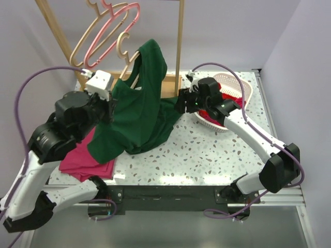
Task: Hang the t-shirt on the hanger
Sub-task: Place the hanger at the clothesline.
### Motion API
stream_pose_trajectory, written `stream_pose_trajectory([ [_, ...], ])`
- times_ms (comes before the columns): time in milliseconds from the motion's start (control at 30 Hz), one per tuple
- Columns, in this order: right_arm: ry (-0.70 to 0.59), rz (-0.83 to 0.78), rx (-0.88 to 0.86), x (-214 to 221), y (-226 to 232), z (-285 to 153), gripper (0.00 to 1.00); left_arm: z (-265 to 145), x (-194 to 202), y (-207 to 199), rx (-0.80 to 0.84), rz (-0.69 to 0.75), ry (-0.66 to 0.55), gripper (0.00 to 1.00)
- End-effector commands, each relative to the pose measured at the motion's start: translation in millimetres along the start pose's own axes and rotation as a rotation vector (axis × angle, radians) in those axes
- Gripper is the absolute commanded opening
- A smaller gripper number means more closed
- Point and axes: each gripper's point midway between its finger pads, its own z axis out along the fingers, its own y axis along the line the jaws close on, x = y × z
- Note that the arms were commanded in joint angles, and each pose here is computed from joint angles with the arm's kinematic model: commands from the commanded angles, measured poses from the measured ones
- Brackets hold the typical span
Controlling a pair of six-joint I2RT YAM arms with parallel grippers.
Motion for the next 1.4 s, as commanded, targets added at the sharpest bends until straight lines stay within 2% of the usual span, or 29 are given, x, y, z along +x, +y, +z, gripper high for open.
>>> stream_pose_trajectory([
  [0, -0.081, -0.039, -0.014, -33, 15, -16, 0.64, 28, -57, -1, -0.065, -0.070, -0.158, 0.00],
  [100, -0.082, -0.037, -0.015, -34, 17, -20, 0.64, 47, -66, 3, -0.133, -0.044, -0.148, 0.00],
  [367, -0.101, -0.033, -0.025, -40, 26, -38, 0.64, 90, -103, -2, -0.139, -0.023, -0.181, 0.00],
  [700, -0.119, -0.043, -0.012, -45, 27, -57, 0.63, 105, -154, 9, -0.112, -0.044, -0.271, 0.00],
  [1100, -0.140, -0.052, -0.024, -55, 34, -71, 0.63, 139, -171, 5, -0.067, -0.045, -0.292, 0.00],
  [1367, -0.150, -0.053, -0.024, -56, 34, -76, 0.63, 167, -169, -1, -0.046, -0.039, -0.287, 0.00],
])
